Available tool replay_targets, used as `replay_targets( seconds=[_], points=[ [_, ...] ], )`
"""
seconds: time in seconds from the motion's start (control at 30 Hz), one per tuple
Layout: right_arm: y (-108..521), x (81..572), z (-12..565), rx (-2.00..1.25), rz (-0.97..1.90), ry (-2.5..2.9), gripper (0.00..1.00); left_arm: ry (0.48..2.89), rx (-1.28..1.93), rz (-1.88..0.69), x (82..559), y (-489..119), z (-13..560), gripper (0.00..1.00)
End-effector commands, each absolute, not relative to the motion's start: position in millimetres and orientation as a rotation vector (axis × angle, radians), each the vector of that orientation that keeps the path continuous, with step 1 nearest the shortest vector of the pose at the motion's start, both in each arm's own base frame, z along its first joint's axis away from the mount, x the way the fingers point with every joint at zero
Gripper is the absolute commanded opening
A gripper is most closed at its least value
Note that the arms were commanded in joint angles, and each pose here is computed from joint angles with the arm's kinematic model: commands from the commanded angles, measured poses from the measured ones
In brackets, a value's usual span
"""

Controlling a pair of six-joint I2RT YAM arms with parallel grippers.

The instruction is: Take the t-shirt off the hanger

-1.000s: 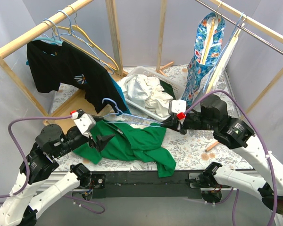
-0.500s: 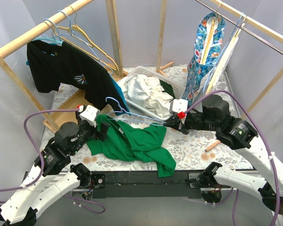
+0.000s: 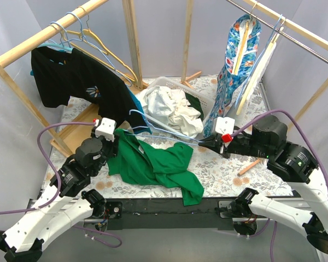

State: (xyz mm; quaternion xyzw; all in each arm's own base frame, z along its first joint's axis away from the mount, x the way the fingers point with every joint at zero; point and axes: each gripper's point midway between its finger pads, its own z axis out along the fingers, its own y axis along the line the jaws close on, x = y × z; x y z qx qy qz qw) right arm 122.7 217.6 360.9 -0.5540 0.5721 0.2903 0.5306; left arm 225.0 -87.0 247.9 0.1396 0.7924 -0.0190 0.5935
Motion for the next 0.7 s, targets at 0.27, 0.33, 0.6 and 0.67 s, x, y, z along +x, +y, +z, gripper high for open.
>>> replay_targets(
  seconds=[0.27, 0.33, 0.6, 0.67],
  points=[
    [192, 116, 409, -1.194, 0.617, 1.249, 0.01, 1.83, 0.19, 0.03, 234, -72, 247, 0.0],
    [192, 114, 411, -1.191, 0.626, 1.238, 0.01, 1.822, 0.168, 0.036, 235, -70, 252, 0.0],
    [222, 120, 428, -1.232, 0.707, 1.157, 0.01, 1.802, 0.127, 0.032, 228, -61, 271, 0.11],
    [237, 129, 441, -1.215, 0.729, 1.107, 0.01, 1.799, 0.13, 0.015, 224, -60, 273, 0.13]
  ],
)
